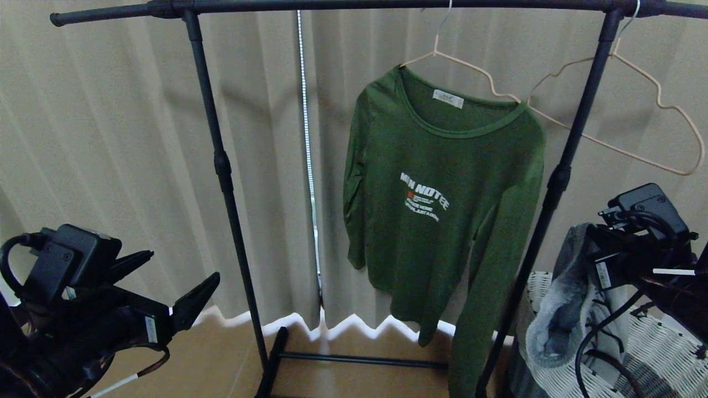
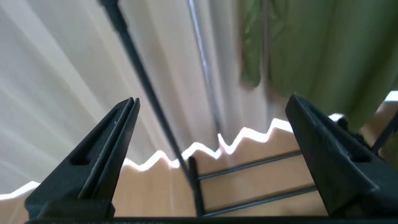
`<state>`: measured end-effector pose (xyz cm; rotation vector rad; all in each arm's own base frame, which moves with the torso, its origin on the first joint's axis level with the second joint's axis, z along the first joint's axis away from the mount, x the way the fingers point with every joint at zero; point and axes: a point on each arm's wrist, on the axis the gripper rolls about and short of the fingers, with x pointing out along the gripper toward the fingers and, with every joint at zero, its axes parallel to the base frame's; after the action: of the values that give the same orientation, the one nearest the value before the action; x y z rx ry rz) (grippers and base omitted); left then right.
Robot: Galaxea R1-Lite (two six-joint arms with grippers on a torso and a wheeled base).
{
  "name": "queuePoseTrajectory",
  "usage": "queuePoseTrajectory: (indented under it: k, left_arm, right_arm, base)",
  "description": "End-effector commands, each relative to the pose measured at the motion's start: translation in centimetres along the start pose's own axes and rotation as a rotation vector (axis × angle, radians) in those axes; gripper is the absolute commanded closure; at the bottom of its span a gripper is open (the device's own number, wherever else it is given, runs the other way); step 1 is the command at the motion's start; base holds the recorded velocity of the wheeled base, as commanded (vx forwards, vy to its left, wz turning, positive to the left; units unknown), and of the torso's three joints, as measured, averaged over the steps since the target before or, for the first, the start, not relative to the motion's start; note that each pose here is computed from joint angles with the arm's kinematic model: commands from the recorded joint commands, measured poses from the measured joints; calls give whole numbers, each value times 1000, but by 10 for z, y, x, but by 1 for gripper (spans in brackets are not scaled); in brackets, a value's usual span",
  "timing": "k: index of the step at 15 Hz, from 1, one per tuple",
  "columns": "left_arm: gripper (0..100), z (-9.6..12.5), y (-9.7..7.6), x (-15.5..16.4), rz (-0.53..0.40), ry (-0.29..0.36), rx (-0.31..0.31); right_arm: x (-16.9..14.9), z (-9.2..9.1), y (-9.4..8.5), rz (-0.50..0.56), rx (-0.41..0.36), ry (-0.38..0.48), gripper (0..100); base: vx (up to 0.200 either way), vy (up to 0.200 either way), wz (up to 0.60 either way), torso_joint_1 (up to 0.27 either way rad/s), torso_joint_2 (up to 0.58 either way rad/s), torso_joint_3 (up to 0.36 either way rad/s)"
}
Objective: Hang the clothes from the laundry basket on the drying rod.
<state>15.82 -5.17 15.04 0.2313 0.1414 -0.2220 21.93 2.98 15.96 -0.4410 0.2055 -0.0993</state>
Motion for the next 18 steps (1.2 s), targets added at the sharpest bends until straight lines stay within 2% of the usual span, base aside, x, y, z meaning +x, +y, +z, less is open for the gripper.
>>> queuePoseTrajectory:
  k: [1, 3, 4, 6, 8, 11, 12, 13, 15, 17, 18]
  left_arm:
    - [0, -3, -5, 2, -28, 17, 7]
    - [0, -16, -20, -8, -124, 53, 33]
    - [0, -15, -28, -10, -172, 42, 41]
    - [0, 5, -38, -3, -223, -30, 46]
    - [0, 26, -50, 19, -246, -78, 83]
    - [0, 43, -77, 49, -411, -118, 92]
    - [0, 46, -92, 59, -458, -120, 97]
    - [0, 48, -111, 69, -505, -116, 85]
    - [0, 51, -148, 82, -589, -89, -8]
    - [0, 54, -186, 89, -636, -66, -91]
    - [0, 54, -194, 90, -637, -62, -106]
  right_arm:
    - [0, 1, 0, 1, 5, -5, 100]
    - [0, 7, -1, 24, 10, -40, 100]
    - [1, 12, -1, 34, 14, -64, 100]
    - [4, 29, 3, 68, 33, -126, 100]
    - [4, 49, 7, 106, 102, -198, 100]
    - [0, 73, 11, 146, 179, -279, 100]
    - [-5, 83, 16, 179, 229, -314, 100]
    - [-10, 93, 19, 211, 271, -347, 100]
    - [-15, 102, 25, 266, 295, -383, 100]
    - [-19, 110, 27, 311, 317, -417, 100]
    - [-19, 111, 26, 312, 324, -423, 100]
  base:
    - [0, 0, 0, 0, 0, 0]
    - [0, 0, 0, 0, 0, 0]
    - [0, 0, 0, 0, 0, 0]
    - [0, 0, 0, 0, 0, 0]
    - [0, 0, 0, 0, 0, 0]
    - [0, 0, 0, 0, 0, 0]
    - [0, 0, 0, 0, 0, 0]
    - [0, 0, 0, 0, 0, 0]
    - [0, 0, 0, 0, 0, 0]
    - [0, 0, 0, 0, 0, 0]
    - [0, 0, 0, 0, 0, 0]
